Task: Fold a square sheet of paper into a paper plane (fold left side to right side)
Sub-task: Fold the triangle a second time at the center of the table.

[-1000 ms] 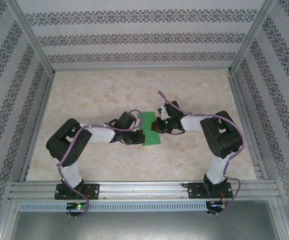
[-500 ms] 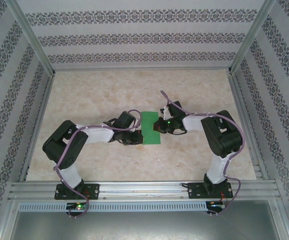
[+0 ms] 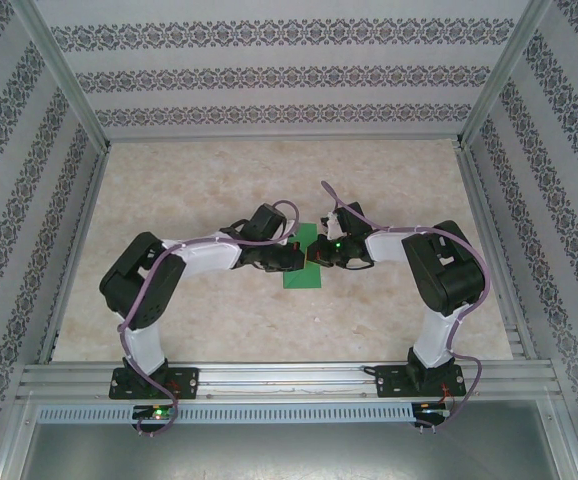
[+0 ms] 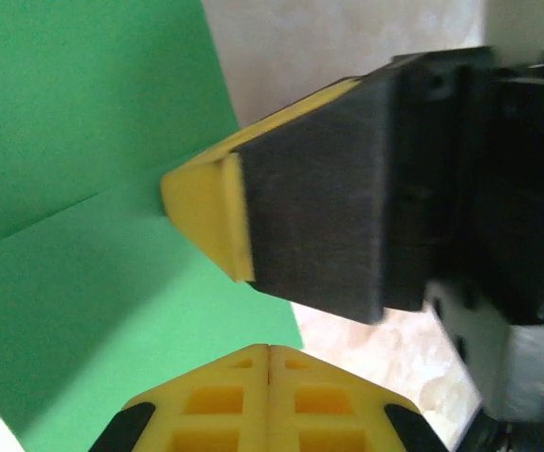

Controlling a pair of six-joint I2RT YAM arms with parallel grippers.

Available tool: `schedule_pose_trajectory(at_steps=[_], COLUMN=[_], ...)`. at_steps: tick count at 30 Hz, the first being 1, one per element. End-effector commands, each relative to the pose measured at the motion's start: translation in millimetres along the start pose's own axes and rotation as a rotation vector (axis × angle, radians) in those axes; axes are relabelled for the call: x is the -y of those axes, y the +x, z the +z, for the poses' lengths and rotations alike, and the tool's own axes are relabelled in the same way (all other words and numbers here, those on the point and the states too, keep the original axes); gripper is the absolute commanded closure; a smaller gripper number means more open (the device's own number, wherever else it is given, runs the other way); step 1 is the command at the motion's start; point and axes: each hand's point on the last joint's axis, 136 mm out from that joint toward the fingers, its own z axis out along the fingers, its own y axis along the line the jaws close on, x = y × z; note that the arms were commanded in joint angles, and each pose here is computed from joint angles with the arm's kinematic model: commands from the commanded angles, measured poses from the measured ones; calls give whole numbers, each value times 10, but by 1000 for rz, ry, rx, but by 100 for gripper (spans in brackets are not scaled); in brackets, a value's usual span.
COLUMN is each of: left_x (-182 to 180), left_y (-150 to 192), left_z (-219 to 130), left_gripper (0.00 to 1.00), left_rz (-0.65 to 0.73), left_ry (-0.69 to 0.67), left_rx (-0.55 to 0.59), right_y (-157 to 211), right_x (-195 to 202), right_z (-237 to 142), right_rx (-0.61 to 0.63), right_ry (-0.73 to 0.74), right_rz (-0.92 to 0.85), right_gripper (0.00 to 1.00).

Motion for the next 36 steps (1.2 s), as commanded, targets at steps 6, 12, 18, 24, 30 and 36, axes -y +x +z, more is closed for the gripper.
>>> schedule_pose_trajectory(at_steps=[6,12,18,24,30,36], left_x=[-56,-162,-298,-371,-439,-492], left_y=[53,101,164,281,428,560], left_z=[178,270,299,267,177,77], left_gripper=[100,100,100,100,100,100], left_rz=[19,10,-5,-16,-27,-24], left_ry=[2,-22,-59,-79,-94,-111], left_rx=[-38,-58,-64,-83,-92,-105], right_y=[223,226,235,241,240,228], right_x=[393,432,451,513,547,587], right_z=[90,87,81,67,67,58], right_rx=[-53,-51,-55,-63,-69,-70], right_ry=[117,140,154,175,183,187], right_rz=[66,58,53,56,58,66], right_gripper=[100,100,100,100,100,100])
